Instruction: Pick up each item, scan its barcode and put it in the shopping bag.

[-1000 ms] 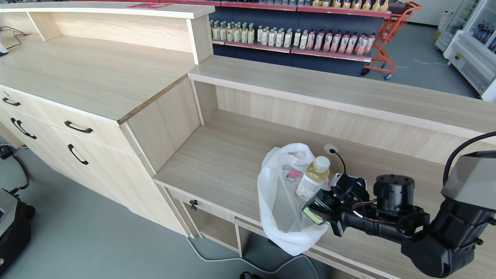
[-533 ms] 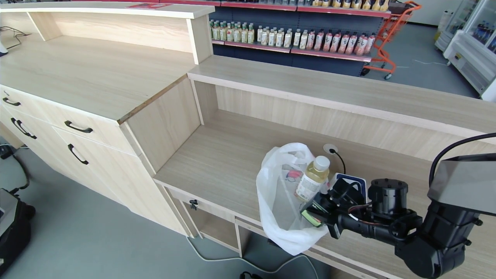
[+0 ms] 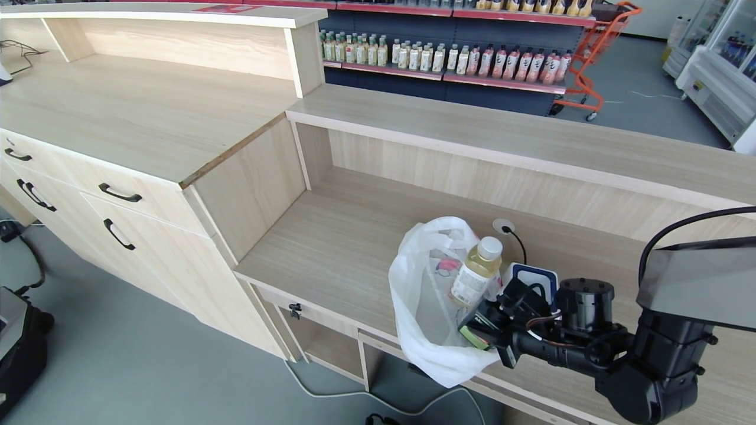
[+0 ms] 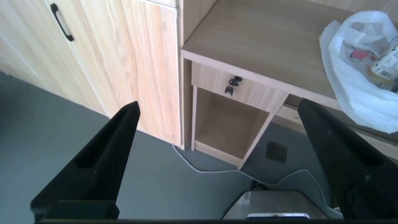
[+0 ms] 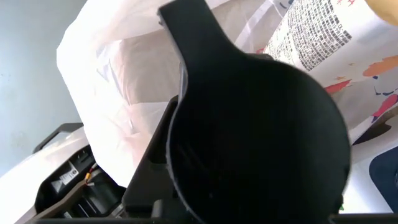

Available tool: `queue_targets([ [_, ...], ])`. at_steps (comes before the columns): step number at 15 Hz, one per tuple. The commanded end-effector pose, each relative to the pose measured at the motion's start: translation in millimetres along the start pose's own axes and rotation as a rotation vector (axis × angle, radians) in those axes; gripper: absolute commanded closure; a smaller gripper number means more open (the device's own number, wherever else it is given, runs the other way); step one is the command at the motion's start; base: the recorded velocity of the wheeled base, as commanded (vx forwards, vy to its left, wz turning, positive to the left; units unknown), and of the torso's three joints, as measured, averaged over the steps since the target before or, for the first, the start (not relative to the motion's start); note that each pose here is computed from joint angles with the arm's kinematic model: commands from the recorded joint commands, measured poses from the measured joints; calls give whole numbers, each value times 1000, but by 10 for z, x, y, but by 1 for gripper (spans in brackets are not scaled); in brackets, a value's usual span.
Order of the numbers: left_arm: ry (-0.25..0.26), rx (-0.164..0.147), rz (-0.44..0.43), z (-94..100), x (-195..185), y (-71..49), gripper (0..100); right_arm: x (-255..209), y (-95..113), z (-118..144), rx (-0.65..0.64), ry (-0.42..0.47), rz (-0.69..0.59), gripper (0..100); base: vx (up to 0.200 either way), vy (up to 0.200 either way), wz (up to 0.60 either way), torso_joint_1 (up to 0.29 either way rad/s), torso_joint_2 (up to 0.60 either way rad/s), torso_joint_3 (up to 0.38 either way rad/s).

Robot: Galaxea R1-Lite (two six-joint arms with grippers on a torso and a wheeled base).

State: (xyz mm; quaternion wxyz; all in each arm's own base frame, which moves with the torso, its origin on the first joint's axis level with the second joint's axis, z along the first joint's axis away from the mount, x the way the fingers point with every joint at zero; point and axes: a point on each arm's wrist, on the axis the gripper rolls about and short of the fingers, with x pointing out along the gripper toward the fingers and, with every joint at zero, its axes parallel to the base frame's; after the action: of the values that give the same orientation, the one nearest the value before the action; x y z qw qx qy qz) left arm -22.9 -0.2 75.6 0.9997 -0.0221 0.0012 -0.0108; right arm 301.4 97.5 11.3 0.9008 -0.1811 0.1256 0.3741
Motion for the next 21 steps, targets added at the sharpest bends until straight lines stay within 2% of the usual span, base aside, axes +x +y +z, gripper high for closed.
queue_targets([
  [1,0,0,0,0,0,0,0,16,12,-29,3,9,6,100,0,0,0,0,0,0],
  [4,0,0,0,0,0,0,0,16,3,-47,7,13,3,100,0,0,0,0,0,0],
  [5,0,0,0,0,0,0,0,10,-3,-42,7,13,1,0,0,0,0,0,0,0],
  [9,0,0,0,0,0,0,0,-32,-34,109,-8,-27,-14,0,0,0,0,0,0,0],
  [11,0,0,0,0,0,0,0,-156,-72,342,-13,-94,-39,0,0,0,0,0,0,0],
  [14,0,0,0,0,0,0,0,-473,-89,674,14,-111,-52,0,0,0,0,0,0,0],
  [15,0,0,0,0,0,0,0,-731,-51,874,29,-115,-53,0,0,0,0,0,0,0],
  [16,0,0,0,0,0,0,0,-827,-30,932,31,-116,-53,0,0,0,0,0,0,0],
  [17,0,0,0,0,0,0,0,-1115,41,1072,32,-120,-57,0,0,0,0,0,0,0],
  [19,0,0,0,0,0,0,0,-1485,126,1174,25,-121,-84,0,0,0,0,0,0,0],
  [21,0,0,0,0,0,0,0,-1799,128,1272,4,-165,-170,0,0,0,0,0,0,0],
])
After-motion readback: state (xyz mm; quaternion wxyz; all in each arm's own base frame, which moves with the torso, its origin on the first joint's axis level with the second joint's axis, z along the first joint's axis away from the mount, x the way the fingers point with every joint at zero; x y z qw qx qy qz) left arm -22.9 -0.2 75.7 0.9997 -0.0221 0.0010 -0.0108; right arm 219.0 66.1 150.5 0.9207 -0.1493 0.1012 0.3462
